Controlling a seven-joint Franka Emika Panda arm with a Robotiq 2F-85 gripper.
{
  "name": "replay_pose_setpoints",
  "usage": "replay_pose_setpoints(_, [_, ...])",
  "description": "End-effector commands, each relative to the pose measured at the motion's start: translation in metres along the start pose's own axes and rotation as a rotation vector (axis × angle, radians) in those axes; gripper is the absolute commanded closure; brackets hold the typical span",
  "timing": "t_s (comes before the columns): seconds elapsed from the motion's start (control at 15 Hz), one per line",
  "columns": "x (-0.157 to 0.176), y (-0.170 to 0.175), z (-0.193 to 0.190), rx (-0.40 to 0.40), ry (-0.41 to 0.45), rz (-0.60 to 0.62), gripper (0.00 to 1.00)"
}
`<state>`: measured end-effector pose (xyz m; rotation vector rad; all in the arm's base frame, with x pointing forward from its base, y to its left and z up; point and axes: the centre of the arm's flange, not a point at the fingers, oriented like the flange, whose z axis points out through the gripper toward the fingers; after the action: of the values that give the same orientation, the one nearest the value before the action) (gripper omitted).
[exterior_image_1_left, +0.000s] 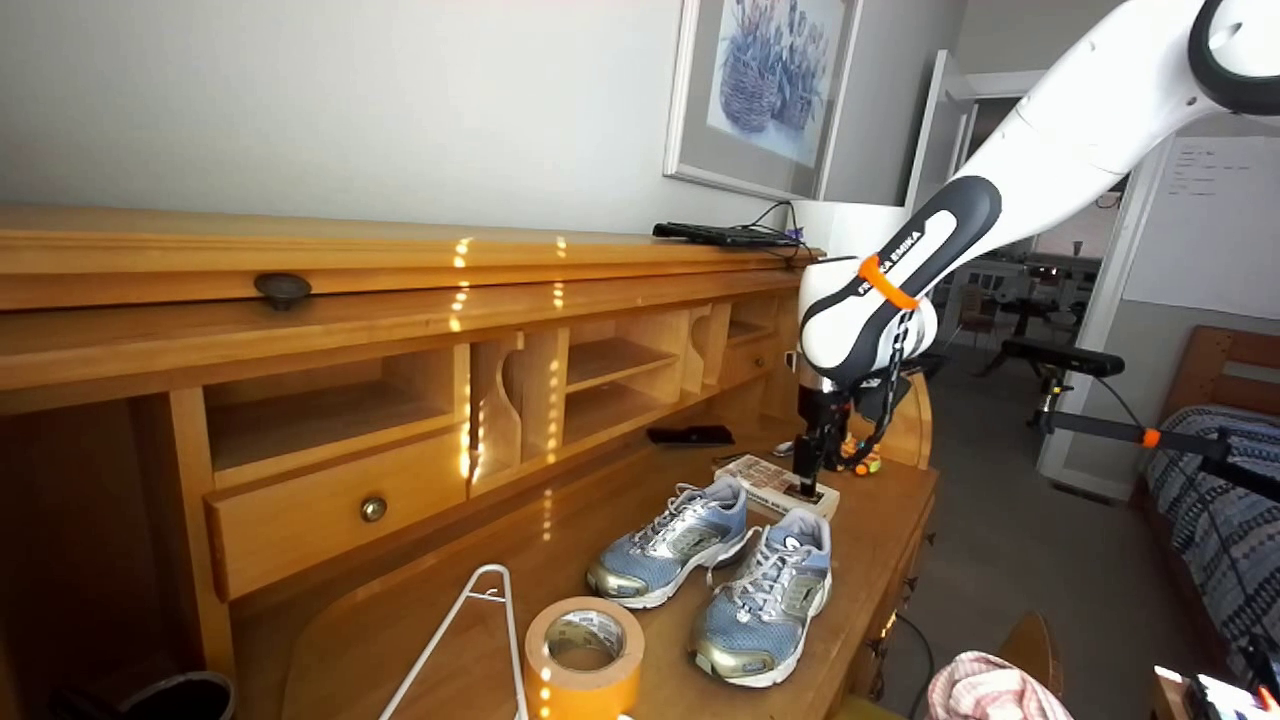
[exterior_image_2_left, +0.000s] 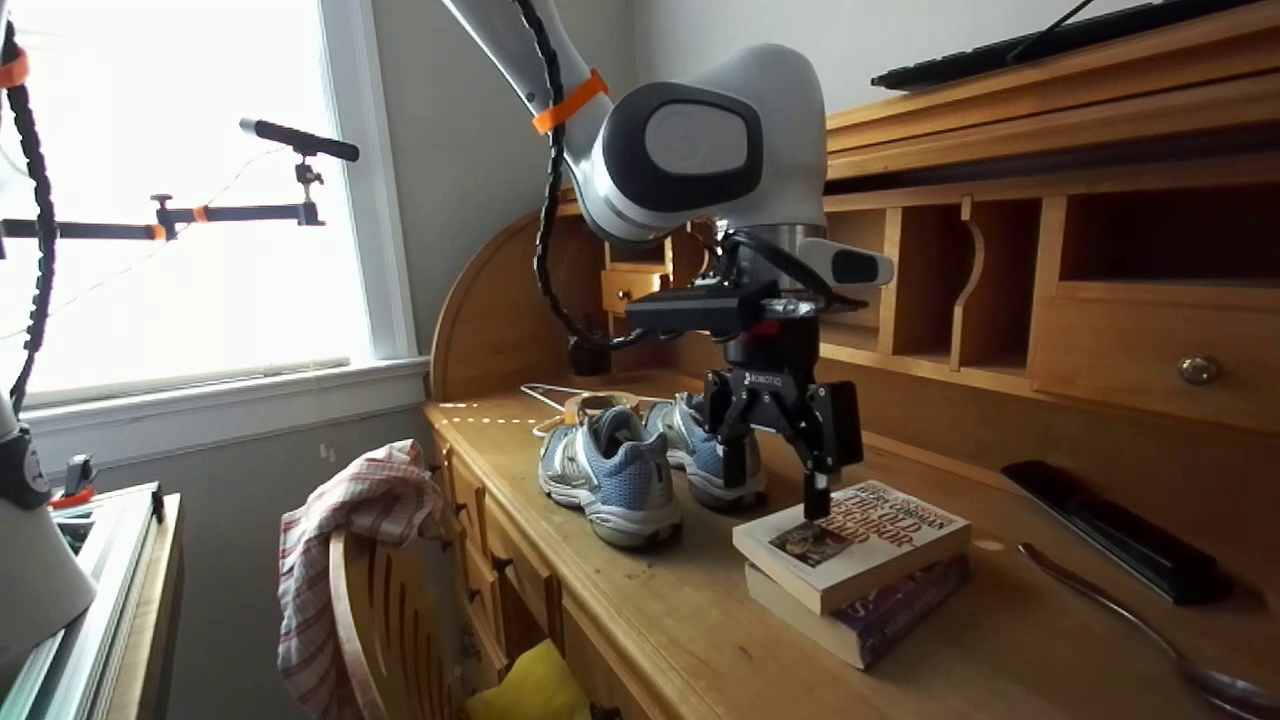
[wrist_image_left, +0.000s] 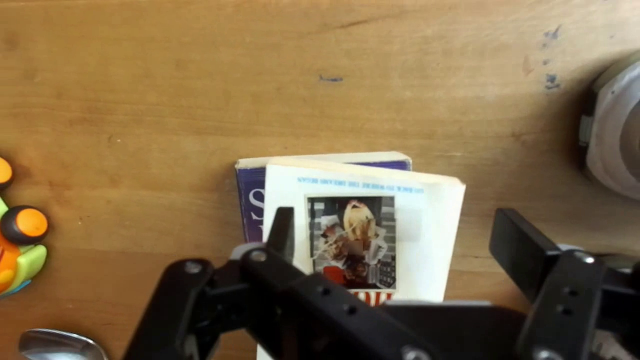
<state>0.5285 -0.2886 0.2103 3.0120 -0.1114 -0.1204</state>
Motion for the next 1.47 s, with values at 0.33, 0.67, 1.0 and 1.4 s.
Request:
replay_pose_setpoints(0.33, [0.010, -0.035, 0.008, -0.161, -0.059, -0.110, 0.00])
replay_pose_setpoints(0.67, [0.010, -0.042, 0.017, -0.191, -0.066, -0.137, 0.00])
replay_pose_setpoints(1.0, [0.009, -0.041, 0.027, -0.206, -0.053, -0.144, 0.00])
replay_pose_setpoints(1.4, [0.014, -0.046, 0.035, -0.211, -0.007, -0.153, 0.00])
